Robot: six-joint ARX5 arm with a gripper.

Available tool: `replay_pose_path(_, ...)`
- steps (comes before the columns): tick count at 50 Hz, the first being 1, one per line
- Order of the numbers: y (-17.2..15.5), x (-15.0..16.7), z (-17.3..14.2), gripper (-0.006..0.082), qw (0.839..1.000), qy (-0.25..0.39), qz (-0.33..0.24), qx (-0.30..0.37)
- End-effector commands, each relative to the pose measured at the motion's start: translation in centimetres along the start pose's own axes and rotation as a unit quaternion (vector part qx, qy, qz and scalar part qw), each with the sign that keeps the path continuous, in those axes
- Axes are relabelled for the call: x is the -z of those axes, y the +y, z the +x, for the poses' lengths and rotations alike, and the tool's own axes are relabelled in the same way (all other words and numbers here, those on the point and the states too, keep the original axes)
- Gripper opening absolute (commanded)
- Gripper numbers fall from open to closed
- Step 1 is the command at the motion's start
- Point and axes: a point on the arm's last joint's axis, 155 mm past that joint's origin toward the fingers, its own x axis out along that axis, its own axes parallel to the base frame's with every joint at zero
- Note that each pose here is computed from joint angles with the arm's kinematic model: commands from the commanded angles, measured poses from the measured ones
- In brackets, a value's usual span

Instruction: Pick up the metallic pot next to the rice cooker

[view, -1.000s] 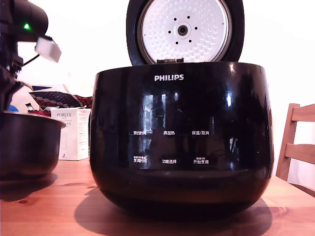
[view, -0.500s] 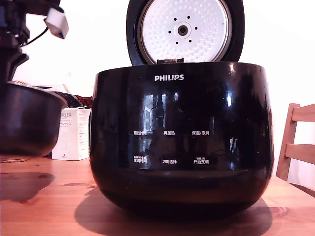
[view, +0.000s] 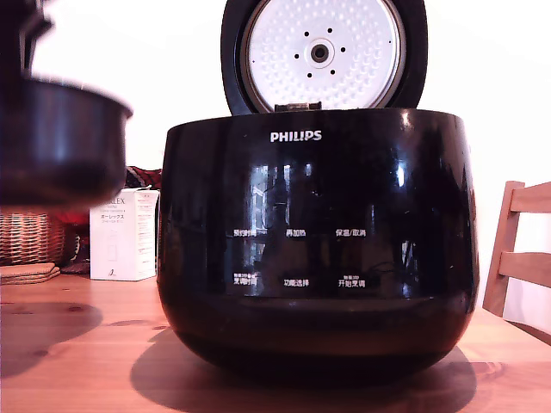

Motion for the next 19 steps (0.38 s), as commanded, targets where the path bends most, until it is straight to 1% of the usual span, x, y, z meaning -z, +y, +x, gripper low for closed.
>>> replay_pose_path(1, 0.8, -0.6, -1.5, -0.0022, 0.999, -0.023, -0.006, -0.026)
replay_pose_path(19, 0.5, -0.6, -2.6, -0.0021, 0.999, -0.038, -0.009, -0.038)
